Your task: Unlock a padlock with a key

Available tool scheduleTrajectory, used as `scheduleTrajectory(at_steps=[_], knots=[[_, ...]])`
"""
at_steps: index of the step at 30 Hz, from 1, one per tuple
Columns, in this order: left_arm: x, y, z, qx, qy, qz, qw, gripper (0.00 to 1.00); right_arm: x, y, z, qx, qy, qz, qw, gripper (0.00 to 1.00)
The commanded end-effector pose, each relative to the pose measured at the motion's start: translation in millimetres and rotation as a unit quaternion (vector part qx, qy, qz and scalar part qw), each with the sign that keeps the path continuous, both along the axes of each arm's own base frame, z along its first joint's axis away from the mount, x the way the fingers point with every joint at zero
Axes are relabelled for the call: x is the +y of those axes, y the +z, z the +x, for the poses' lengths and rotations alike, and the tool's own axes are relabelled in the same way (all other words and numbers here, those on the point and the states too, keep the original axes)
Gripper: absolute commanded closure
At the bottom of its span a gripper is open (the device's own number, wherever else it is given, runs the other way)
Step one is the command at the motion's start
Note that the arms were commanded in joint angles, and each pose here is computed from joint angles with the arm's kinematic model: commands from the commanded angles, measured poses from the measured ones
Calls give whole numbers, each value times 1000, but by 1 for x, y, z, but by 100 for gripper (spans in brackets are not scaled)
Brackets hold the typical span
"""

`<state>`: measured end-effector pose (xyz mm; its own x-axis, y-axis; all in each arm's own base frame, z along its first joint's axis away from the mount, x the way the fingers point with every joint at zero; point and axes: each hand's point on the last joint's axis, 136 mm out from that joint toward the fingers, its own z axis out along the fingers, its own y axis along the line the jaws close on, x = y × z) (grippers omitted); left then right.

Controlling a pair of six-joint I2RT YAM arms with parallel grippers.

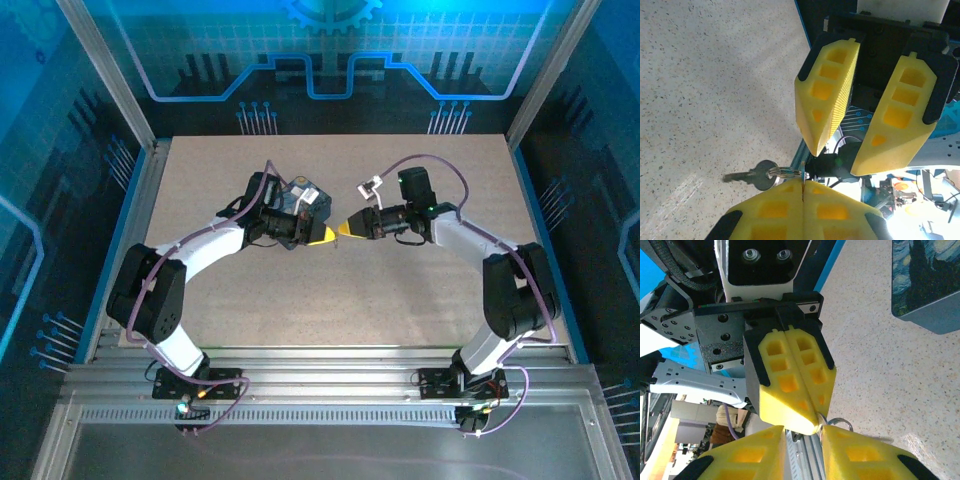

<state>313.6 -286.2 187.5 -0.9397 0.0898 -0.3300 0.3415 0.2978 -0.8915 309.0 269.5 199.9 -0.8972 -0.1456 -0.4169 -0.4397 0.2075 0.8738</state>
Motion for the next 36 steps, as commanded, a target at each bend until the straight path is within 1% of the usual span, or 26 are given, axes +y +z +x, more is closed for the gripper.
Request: scheduleTrajectory(at_steps=[1,13,23,29,36], knots=[[-4,14,-1,-23,-23,-18,999,100,9,1,0,-3,16,2,1000,76],[-5,20,-7,-30,-35,-31,998,100,10,-14,1,15,14,-7,1000,77],[-4,20,-11,-30,-41,-32,998,100,3,-16,8,18,-2,-4,1000,75],[-5,21,-9,-31,-41,-35,998,100,10,-11,-3,18,25,11,999,83],[-4,24,-6,-36,-36,-37,998,100,13,-9,-18,25,50,18,998,82]])
